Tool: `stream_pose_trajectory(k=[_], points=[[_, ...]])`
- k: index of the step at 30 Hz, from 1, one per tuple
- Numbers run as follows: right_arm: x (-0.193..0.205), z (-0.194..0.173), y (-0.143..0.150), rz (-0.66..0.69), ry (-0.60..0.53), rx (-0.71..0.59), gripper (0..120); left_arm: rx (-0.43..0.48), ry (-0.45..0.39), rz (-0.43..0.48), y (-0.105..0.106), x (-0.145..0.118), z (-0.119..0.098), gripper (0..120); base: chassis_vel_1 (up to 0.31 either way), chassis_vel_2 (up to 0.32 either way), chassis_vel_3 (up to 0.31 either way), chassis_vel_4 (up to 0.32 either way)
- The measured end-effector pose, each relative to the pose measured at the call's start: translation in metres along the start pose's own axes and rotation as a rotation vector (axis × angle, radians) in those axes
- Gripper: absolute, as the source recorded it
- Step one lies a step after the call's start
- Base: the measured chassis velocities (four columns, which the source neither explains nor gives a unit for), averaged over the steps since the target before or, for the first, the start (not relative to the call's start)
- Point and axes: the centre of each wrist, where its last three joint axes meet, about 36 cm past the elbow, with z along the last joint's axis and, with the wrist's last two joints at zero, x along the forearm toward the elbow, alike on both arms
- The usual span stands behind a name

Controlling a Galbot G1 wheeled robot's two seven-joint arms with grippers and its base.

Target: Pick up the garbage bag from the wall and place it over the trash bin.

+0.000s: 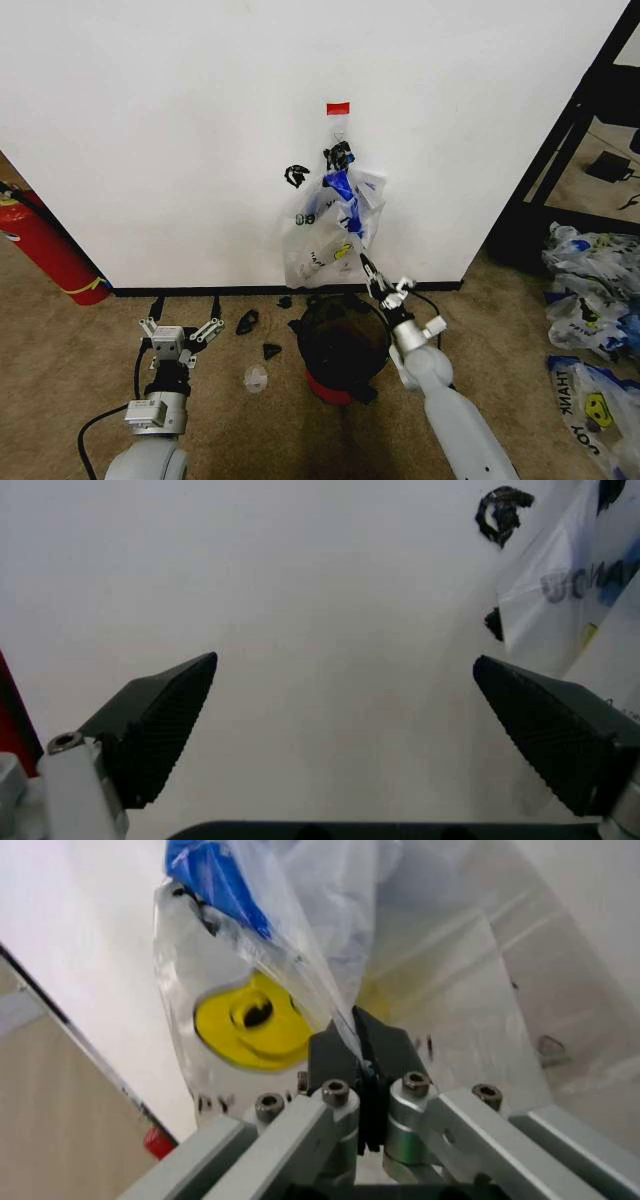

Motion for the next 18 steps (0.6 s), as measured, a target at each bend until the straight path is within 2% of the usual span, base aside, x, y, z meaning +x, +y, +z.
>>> stream_pose_trajectory(k=[3,6,9,18], points=[[0.031,-0.005,-0.011,-0.021,0.03,0.023,0,0.001,-0.002,0.002,0.0,-0.001,0.0,100,0.0,0.0,0.0,0.0],[0.04,-0.008,-0.015,-0.029,0.038,0.032,0,0.001,-0.003,0.002,0.0,-0.001,0.0,100,0.0,0.0,0.0,0.0],[0.067,-0.017,-0.03,-0.053,0.07,0.067,0,0.002,-0.003,0.003,0.0,-0.001,0.0,100,0.0,0.0,0.0,0.0],[0.098,-0.025,-0.05,-0.056,0.105,0.114,0,0.005,-0.01,0.005,-0.001,0.001,-0.003,100,0.0,0.0,0.0,0.0]])
